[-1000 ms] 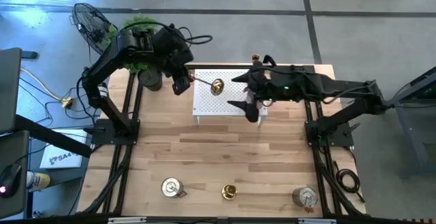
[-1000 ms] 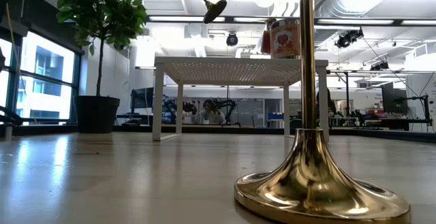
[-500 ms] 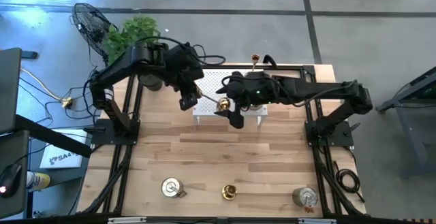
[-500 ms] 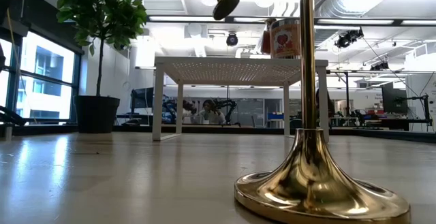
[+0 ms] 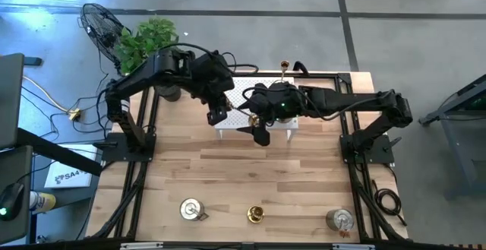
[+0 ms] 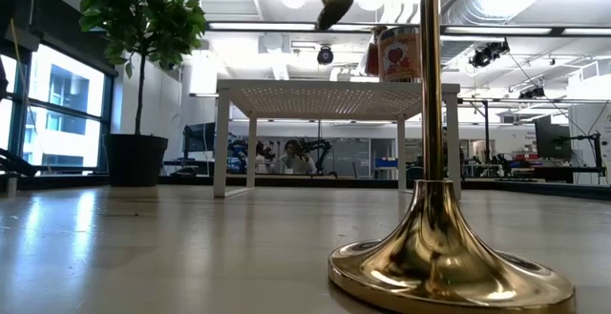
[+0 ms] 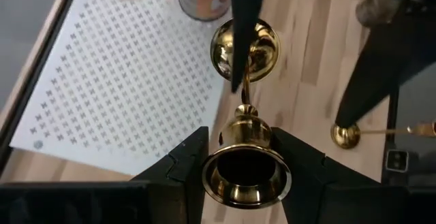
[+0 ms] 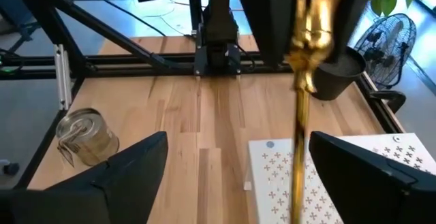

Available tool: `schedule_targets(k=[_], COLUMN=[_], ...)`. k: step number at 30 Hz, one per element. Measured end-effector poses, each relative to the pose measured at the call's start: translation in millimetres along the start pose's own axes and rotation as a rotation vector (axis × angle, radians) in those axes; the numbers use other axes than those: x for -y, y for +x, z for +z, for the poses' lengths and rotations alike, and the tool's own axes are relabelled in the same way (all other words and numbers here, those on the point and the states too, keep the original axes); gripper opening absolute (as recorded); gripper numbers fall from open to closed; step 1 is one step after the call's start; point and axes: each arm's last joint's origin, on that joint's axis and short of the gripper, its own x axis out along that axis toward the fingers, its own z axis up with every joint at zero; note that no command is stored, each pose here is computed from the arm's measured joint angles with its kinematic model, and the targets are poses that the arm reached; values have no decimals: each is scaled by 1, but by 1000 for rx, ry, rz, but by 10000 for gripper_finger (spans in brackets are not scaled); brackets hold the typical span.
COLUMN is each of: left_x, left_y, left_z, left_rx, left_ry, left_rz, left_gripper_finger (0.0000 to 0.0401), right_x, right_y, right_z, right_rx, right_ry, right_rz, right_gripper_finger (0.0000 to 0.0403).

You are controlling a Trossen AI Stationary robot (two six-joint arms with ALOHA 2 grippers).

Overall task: Pick & Place candle stick holders
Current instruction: Put the left gold candle holder on the shelf

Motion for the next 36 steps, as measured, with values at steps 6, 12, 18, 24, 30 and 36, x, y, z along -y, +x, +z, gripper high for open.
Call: schedule_targets(k=[6, 12, 18, 24, 30, 36], left_x=[1, 1, 2, 2, 2, 2], left_y=[-3, -3, -3, -3, -3, -3], left_z=[0, -1, -2, -2, -2, -1], left_rx=[8, 3, -10, -13, -15, -8], left_ry=[1, -1, -3, -3, -1, 0], left_rz=[-34, -38, -71, -74, -78, -73], left_gripper_finger=[132, 132, 132, 132, 165, 226], right_x=[0, 0, 0, 0, -1, -1], right_y=[8, 7, 7, 7, 7, 7], right_z=[-4, -4, -4, -5, -5, -7], right_rx=[-27, -26, -26, -32, -38, -59], right_ry=[20, 27, 45, 58, 53, 50], right_rz=[21, 25, 23, 40, 43, 49], right_gripper_finger=[281, 182, 36, 20, 12, 9])
